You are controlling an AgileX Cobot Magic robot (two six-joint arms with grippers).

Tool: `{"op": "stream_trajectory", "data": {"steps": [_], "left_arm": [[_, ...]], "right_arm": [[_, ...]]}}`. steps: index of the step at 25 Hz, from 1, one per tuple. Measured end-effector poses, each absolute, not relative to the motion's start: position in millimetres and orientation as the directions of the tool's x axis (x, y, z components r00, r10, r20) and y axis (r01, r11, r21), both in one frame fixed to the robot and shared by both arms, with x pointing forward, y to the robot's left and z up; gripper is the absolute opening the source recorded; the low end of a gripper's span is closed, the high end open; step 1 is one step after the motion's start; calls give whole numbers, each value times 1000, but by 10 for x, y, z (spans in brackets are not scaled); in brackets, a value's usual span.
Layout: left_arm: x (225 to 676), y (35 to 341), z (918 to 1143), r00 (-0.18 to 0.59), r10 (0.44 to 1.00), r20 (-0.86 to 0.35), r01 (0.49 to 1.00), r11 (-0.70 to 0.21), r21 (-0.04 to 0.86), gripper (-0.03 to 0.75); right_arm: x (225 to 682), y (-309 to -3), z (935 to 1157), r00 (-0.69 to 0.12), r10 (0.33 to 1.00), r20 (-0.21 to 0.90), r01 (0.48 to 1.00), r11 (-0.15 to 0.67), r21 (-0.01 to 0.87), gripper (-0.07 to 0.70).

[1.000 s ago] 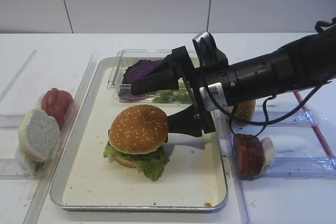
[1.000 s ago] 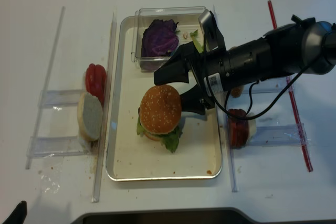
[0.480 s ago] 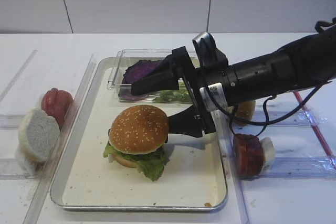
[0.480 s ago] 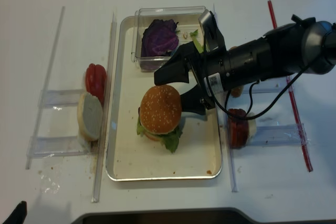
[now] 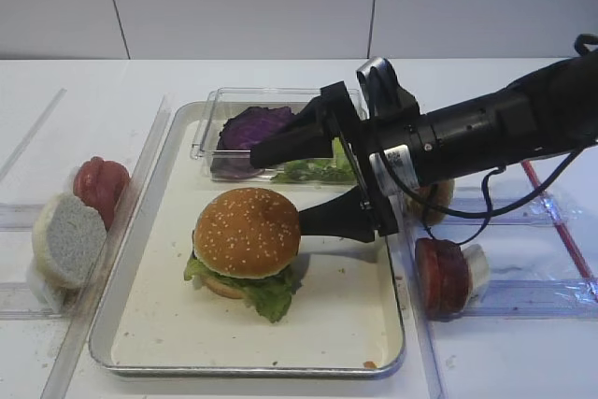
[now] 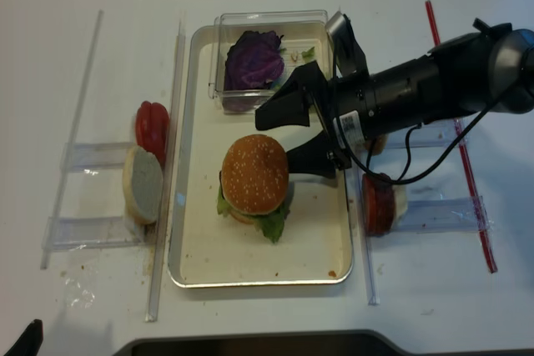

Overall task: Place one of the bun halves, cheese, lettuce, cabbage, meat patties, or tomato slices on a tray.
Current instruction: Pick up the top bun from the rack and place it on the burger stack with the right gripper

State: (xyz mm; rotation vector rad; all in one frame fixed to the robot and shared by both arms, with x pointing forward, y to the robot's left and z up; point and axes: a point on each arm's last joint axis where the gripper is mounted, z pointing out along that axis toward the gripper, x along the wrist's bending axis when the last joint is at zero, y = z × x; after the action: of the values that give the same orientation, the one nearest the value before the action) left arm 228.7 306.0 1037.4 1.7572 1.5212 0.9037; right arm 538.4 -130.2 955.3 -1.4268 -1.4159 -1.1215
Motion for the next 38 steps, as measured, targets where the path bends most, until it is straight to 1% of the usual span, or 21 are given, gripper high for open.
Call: {"op": "stream_trajectory", "data": {"steps": [9, 13, 17, 25, 28, 32, 38], "left_arm": [[2287, 3060, 10374, 95, 991, 91, 554, -129, 823, 440], [2287, 3060, 10374, 95, 991, 91, 554, -129, 823, 440], [2287, 3060, 10374, 95, 991, 91, 554, -129, 823, 440], [2287, 3060, 10374, 95, 991, 91, 554, -129, 823, 440], [2287, 3060, 10374, 95, 991, 91, 554, -129, 823, 440], [2287, 3060, 10374, 95, 991, 91, 554, -129, 823, 440], [2287, 3060, 10374, 95, 991, 91, 554, -129, 823, 440]], "right_arm": [[5399, -1370, 9535, -20, 293, 956, 999, -36, 32, 672], [5374, -1410, 9597, -37, 312, 949, 999, -19, 45, 672], [5351, -1414, 9674, -61, 309, 949, 998, -8, 66, 672], [5343, -1416, 9675, -55, 315, 948, 998, -4, 59, 672], [5324, -1421, 9727, -71, 318, 946, 997, 3, 74, 672], [5289, -1430, 9853, -101, 312, 945, 994, 4, 105, 672], [5226, -1450, 10033, -114, 307, 945, 993, -1, 121, 672]]}}
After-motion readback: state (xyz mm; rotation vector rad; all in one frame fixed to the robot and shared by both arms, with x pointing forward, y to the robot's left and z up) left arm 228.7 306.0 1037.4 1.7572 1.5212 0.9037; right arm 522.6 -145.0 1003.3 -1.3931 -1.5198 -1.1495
